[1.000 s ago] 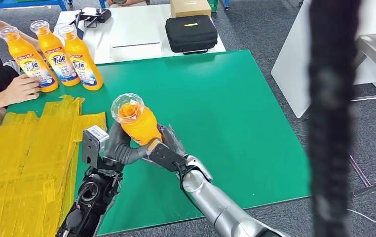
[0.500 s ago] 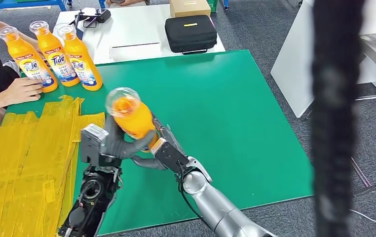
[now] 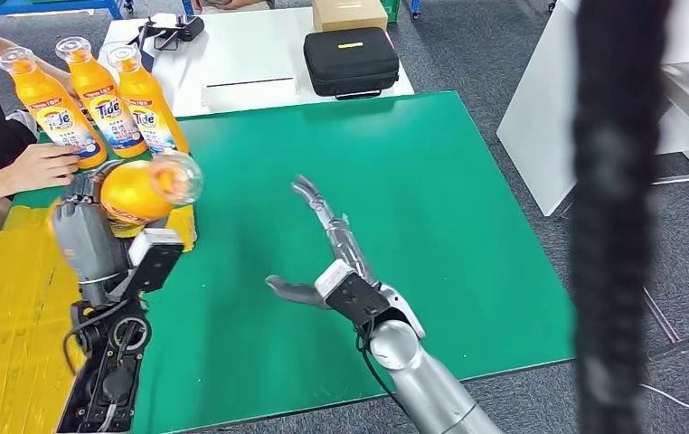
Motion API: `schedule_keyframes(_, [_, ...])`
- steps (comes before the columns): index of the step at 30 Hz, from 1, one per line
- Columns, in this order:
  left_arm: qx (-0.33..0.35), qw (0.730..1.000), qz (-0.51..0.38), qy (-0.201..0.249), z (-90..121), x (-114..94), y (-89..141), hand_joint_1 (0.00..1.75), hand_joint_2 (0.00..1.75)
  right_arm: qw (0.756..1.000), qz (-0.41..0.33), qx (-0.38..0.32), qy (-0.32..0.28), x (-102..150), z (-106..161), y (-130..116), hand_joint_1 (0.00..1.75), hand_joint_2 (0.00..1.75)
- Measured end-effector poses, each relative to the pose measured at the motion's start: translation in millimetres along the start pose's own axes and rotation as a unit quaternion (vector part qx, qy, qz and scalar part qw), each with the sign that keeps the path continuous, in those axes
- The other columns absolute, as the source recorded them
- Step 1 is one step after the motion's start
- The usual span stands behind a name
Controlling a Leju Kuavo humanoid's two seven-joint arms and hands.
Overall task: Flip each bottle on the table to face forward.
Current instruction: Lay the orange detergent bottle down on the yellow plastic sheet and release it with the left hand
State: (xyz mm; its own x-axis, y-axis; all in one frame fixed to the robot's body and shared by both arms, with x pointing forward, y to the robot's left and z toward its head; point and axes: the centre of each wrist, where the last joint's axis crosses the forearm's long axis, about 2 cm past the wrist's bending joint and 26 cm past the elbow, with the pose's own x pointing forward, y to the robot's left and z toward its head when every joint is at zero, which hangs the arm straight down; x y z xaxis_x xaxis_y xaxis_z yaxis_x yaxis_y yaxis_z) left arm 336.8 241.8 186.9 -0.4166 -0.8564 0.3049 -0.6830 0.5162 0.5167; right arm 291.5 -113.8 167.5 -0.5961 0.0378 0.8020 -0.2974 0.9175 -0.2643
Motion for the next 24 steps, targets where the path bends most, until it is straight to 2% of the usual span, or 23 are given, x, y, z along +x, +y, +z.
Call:
schedule_keyframes(4, [-0.003,0.997,-0.079,-0.002,-1,-14,9,1.75,1.75,1.0,0.023,-0.013,-0.013,7,2,-7,0.0,1.75])
schedule_keyframes(6, [-0.021,0.986,-0.166,0.001,-3,-24,18,1.75,1.75,0.999,0.038,-0.024,-0.013,10,2,-12,0.0,1.75])
schedule_keyframes(8, [-0.028,0.968,-0.245,0.049,-5,-37,24,1.75,1.75,0.998,0.049,-0.035,-0.011,11,4,-19,0.0,1.75])
schedule_keyframes(11, [-0.025,0.946,-0.28,0.161,-5,-50,13,1.75,1.75,0.997,0.062,-0.053,-0.008,12,10,-29,0.0,1.75])
schedule_keyframes(12, [-0.035,0.941,-0.287,0.176,-2,-54,8,1.75,1.75,0.996,0.066,-0.057,-0.007,12,12,-32,0.0,1.75])
schedule_keyframes(13, [-0.053,0.939,-0.294,0.172,3,-57,2,1.75,1.75,0.996,0.069,-0.061,-0.007,12,14,-34,0.0,1.75])
schedule_keyframes(17, [-0.16,0.93,-0.311,0.111,27,-74,-22,1.75,1.75,0.994,0.086,-0.074,0.0,13,21,-44,0.0,1.75])
schedule_keyframes(20, [-0.216,0.917,-0.319,0.103,39,-89,-31,1.75,1.75,0.992,0.099,-0.076,0.011,11,26,-49,0.0,1.75])
schedule_keyframes(22, [-0.24,0.909,-0.324,0.104,44,-95,-35,1.47,1.75,0.991,0.105,-0.077,0.016,9,29,-51,0.0,1.75])
schedule_keyframes(24, [-0.264,0.9,-0.33,0.106,51,-101,-38,0.6,1.75,0.991,0.108,-0.078,0.019,8,31,-51,0.0,1.75])
